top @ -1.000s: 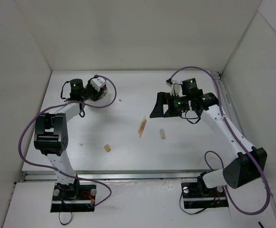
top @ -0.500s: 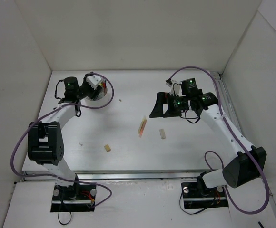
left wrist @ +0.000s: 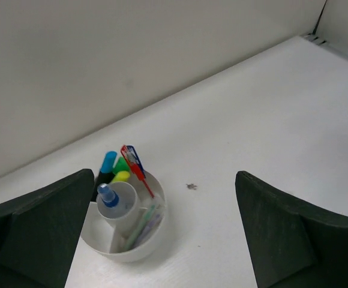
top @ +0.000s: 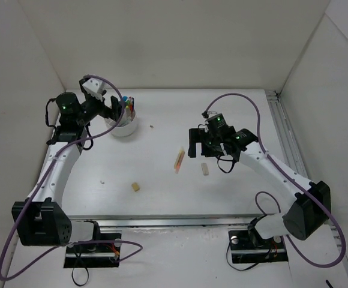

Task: Sort the stationery into containers
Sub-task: Pick up the pen from the center of the board.

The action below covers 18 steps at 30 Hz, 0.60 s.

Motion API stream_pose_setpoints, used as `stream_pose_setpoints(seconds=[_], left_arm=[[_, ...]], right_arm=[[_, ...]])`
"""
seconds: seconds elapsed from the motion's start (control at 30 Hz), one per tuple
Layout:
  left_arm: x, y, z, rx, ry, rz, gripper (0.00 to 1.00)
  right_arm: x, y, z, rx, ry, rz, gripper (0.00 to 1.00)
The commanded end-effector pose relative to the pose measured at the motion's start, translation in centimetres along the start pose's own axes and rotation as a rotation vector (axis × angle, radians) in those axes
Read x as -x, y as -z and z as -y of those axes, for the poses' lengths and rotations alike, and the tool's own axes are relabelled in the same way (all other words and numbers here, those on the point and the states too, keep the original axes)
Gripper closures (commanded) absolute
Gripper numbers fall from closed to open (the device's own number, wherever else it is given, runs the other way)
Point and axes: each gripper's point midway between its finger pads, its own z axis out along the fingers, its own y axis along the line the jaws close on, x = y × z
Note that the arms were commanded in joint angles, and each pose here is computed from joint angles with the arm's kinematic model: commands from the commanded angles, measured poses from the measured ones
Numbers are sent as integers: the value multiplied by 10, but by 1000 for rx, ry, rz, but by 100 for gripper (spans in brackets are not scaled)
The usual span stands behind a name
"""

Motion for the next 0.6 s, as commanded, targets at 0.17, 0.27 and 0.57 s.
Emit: stream_pose_setpoints(seconds=[0.17,0.27,0.57], left_arm=[[-31,45,47,115,465,-103,0],[-35,63,71,148,477,-94,0],[-46,92,113,151,485,-111,0]], right_arm=[[12,-46,-7,-167,-51,197,2],[7,-71,-11,-231,-27,176,2],[-22,-132,-3,-324,-13,54,2]])
